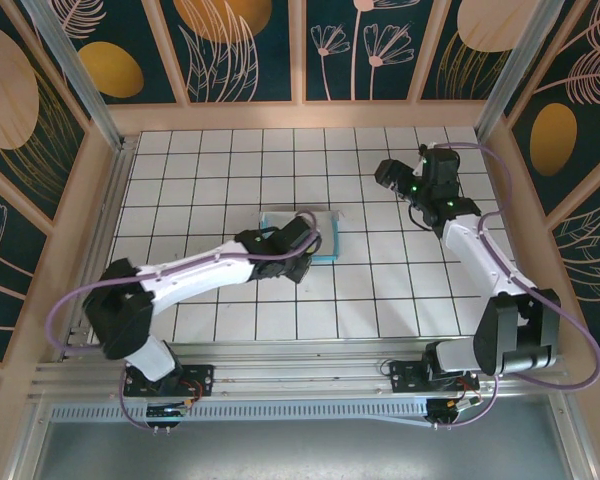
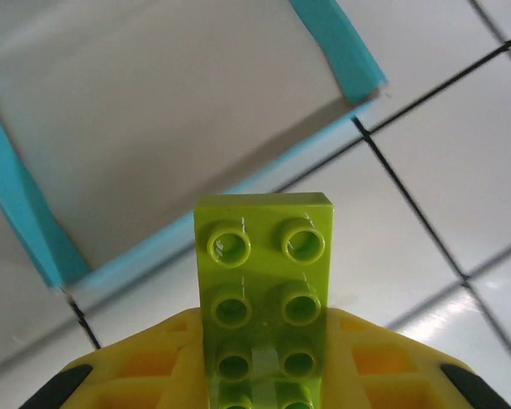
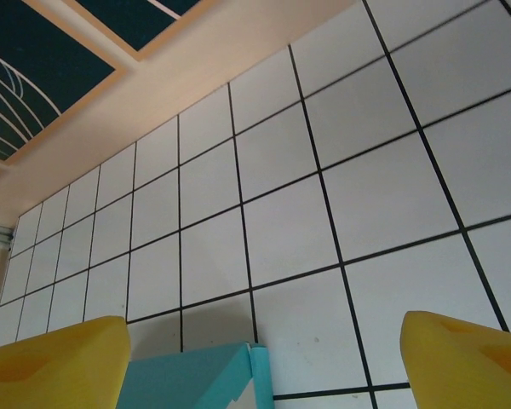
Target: Fold the paper box
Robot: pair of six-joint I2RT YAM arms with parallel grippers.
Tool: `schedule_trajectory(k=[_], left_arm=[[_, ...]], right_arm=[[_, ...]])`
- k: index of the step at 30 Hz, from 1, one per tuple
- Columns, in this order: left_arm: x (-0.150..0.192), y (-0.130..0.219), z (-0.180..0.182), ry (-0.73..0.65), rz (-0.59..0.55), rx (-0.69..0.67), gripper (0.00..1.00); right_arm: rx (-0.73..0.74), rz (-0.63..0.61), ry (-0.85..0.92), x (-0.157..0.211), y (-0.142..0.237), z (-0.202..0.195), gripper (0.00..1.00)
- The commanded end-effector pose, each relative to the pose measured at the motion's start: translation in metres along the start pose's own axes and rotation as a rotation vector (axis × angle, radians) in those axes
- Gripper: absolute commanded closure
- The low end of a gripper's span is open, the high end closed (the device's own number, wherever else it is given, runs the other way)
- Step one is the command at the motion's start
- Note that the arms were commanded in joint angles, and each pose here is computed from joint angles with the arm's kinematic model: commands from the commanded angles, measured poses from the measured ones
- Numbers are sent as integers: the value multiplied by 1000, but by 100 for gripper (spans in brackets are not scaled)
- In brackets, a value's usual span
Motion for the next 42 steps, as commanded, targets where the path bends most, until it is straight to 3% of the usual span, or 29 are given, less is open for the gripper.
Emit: schedule_trajectory(k=[1,6,28,38,42], left_arm=[[-7,-2,27,-288,56,-274,74],[-22,-18,31,-383,48,-397,74],[-19,-88,20,-489,36,-476,67],[-21,-81,22,-459,16,-480,55],[-24,-72,18,-413,2,-417,52]], right_arm=[[18,-68,56,-6,10,5,16],[27,-89,58,-6,19,5,16],[24,-113,50,-5,32,10,16],[17,-107,53,-3,32,14,16],[13,-107,58,-3,32,16,16]])
Point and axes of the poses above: each hand's point on the last joint's axis, 136 mm out from that joint toward the fingers, its own y axis back along the fingers, its own z axis along the line the jaws close on, x = y × z, the point moved 6 cm from there along y, back along the fingers, and after that the axes turned 2 degrees about -y, right-handed, at the moved point
